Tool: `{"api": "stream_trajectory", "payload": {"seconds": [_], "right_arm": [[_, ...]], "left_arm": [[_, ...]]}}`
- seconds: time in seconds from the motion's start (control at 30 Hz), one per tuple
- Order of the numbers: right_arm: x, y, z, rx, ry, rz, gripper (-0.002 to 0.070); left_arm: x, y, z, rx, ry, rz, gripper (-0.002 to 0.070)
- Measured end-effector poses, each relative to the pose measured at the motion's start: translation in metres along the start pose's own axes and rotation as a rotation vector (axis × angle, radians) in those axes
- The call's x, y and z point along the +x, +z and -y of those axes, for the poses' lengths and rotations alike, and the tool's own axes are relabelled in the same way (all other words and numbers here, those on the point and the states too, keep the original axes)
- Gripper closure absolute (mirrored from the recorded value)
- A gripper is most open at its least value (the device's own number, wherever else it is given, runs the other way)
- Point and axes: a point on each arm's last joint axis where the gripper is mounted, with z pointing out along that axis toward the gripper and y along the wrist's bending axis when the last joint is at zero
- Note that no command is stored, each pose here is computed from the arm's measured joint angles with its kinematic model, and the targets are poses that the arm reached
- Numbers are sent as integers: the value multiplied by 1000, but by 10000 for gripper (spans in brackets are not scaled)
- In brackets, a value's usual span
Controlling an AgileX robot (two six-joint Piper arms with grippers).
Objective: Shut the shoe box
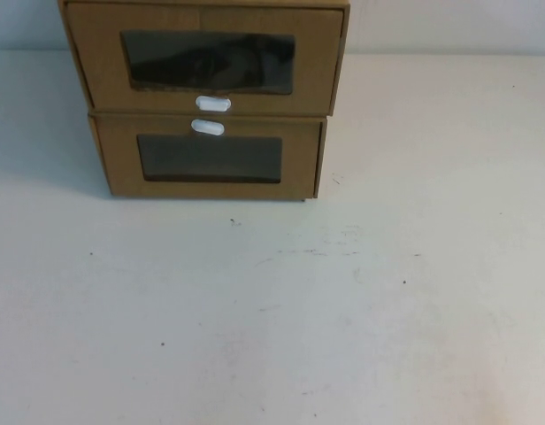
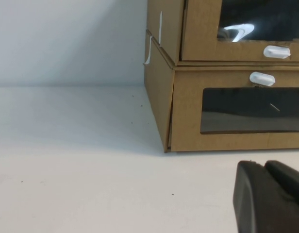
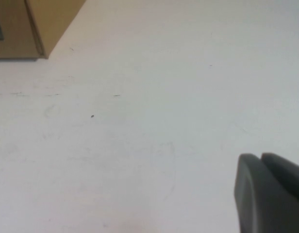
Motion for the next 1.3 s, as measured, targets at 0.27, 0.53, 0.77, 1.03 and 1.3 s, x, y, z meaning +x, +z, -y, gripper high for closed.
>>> {"api": "stream_trajectory", "payload": {"seconds": [0.27, 0.53, 0.77, 1.03, 1.3], "right_arm": [[0, 0, 0, 0, 0, -2, 689], [0, 0, 0, 0, 0, -2, 689], [0, 0, 0, 0, 0, -3, 689], [0, 0, 0, -1, 2, -3, 689], [0, 0, 0, -2, 3, -1, 689]], "left_arm": [[0, 0, 0, 0, 0, 0, 680], [0, 0, 0, 0, 0, 0, 680], [0, 0, 0, 0, 0, 0, 680], [-3, 0, -8, -89, 84, 31, 680], [3, -2, -11, -118, 137, -29, 680]]}}
